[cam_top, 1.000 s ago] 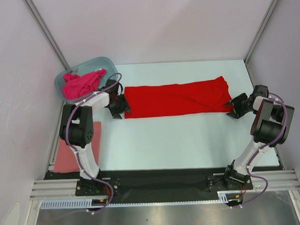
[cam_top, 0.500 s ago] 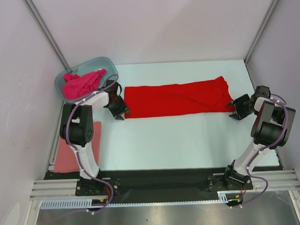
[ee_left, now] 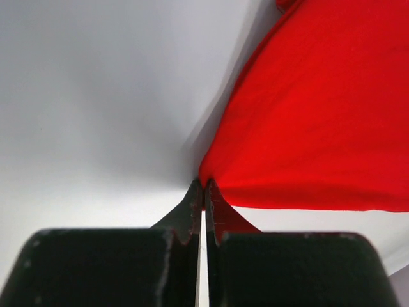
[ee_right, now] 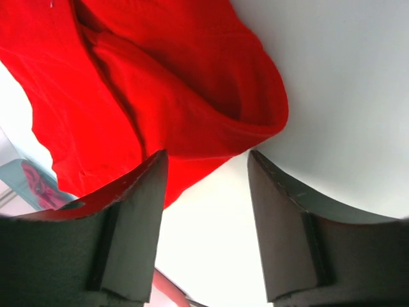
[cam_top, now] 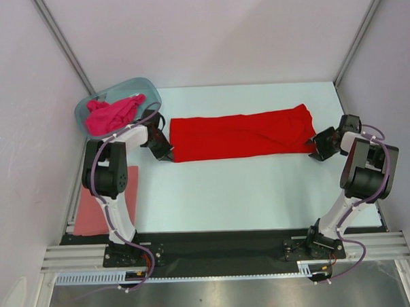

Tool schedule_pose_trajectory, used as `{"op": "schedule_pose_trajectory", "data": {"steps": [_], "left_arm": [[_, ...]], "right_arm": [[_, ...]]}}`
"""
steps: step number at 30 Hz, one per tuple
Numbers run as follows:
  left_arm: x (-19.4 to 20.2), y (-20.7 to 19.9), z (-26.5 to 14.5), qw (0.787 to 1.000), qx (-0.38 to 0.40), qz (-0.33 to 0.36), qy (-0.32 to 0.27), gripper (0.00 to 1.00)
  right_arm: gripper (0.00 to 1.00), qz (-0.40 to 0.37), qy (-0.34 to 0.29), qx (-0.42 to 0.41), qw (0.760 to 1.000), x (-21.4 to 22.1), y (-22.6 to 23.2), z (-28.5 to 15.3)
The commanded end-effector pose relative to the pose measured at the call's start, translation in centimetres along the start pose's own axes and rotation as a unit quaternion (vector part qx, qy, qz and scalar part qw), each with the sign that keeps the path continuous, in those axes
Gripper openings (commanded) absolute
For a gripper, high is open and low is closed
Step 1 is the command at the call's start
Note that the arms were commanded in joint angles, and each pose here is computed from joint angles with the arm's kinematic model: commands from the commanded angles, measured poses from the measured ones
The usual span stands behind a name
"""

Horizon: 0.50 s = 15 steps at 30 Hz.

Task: Fold and stack the t-shirts
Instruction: Fold the tshirt

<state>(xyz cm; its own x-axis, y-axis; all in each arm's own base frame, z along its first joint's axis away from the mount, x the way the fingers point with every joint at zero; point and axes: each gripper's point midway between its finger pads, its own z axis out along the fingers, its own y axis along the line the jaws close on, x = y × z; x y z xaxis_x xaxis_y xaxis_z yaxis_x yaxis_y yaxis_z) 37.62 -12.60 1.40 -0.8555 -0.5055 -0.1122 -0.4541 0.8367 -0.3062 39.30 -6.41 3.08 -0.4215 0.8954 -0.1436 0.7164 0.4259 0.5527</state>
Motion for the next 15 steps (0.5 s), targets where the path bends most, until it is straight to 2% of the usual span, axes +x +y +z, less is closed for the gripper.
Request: {"op": "schedule_pose_trajectory", "data": {"steps": [1,8,11,13,15], "left_arm": [[1.1,2.2,1.3,0.999,-0.030,0.022,0.012,0.00],[3.9,3.0,0.3,0.998,-0.030,0.050,0.018,0.00],[6.2,2.7,0.2,0.997,-0.029,0.073,0.028,0.00],[8.2,1.9,0.3,0.994,-0.026,0.094,0.041,0.00],[10.7,1.6,0.5,0.991,-0.028,0.118,0.057,0.00]], "right_arm": [[0.55,0.001,-0.039,0.013,0.999,-0.9,-0.2,0.2],[0.29,-0.019,-0.070,-0.013,0.997,-2.4,1.6,1.9],[0.19,-0.042,-0.075,-0.020,0.996,-2.9,2.9,3.2],[0.18,-0.056,-0.083,-0.042,0.994,-3.6,5.0,3.8],[0.12,-0.066,-0.085,-0.055,0.993,-4.4,6.7,4.9]]}}
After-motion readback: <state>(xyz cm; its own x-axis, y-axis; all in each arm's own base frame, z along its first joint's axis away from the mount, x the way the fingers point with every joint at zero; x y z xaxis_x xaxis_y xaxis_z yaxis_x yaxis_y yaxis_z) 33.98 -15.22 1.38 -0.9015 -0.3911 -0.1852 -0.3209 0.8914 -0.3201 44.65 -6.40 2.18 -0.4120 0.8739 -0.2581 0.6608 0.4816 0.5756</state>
